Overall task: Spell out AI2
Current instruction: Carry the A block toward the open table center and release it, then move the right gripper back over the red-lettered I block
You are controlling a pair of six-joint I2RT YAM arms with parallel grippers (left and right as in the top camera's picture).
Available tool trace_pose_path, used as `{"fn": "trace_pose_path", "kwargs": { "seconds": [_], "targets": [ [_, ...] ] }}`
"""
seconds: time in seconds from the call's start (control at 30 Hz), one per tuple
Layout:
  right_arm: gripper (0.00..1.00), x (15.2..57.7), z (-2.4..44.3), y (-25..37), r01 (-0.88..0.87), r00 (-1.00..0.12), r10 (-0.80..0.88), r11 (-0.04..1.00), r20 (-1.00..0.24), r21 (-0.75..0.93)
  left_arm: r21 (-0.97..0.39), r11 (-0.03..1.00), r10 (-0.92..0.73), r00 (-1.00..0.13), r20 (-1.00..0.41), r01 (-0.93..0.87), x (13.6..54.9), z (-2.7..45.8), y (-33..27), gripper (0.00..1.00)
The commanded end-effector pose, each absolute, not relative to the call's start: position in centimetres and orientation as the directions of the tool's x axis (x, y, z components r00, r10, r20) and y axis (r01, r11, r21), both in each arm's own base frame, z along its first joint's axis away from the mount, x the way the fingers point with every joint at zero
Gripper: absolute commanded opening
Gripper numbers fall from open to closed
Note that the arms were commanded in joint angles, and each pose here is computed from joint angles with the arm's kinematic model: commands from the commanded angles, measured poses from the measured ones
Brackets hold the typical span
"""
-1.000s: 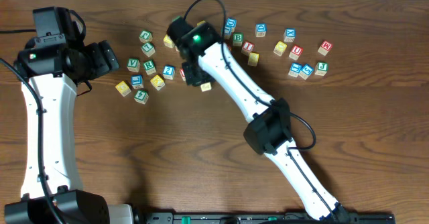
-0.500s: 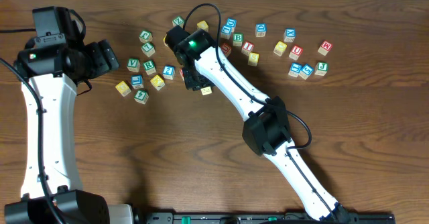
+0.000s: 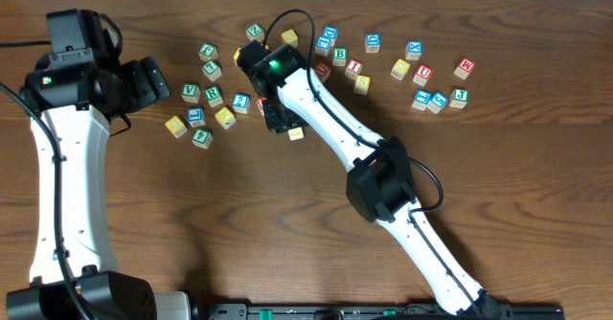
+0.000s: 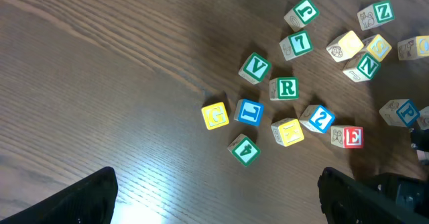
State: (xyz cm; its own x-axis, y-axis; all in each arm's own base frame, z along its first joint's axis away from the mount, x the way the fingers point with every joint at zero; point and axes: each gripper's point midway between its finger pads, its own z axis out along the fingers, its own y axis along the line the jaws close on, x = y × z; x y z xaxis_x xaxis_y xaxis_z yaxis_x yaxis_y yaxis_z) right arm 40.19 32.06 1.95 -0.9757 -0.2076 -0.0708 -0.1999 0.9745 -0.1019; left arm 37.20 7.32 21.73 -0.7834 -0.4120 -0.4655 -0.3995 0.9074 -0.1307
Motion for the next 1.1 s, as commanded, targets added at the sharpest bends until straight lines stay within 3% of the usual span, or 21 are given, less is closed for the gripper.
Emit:
{"fn": "trace_pose_path", "kwargs": {
  "seconds": [0.0, 0.33, 0.7, 1.07],
  "targets": [
    [0.37, 39.9, 1.8, 32.1, -0.198, -0.977, -0.205, 0.975, -0.064, -0.103, -0.13, 0.905, -0.413, -0.764, -0.496, -0.405, 37.5, 22.9, 7.6, 0.95],
    [0.42, 40.7, 2.5, 32.2, -0.224, -0.97, -0.23, 0.972, -0.08, -0.077, -0.13, 0.905, -0.413, -0.763, -0.497, -0.405, 37.5, 22.9, 7.6, 0.94],
    [0.52, 48.5, 11.2, 28.4, -0.098, -0.938, -0.073, 0.994, -0.339, 0.055, -0.131, 0.905, -0.413, -0.762, -0.499, -0.405, 37.6, 23.0, 7.6, 0.94],
    [0.52, 53.6, 10.2, 22.9, 0.026, -0.921, 0.055, 0.996, -0.385, 0.08, -0.131, 0.905, -0.413, -0.762, -0.499, -0.405, 37.6, 23.0, 7.6, 0.95]
  ]
}}
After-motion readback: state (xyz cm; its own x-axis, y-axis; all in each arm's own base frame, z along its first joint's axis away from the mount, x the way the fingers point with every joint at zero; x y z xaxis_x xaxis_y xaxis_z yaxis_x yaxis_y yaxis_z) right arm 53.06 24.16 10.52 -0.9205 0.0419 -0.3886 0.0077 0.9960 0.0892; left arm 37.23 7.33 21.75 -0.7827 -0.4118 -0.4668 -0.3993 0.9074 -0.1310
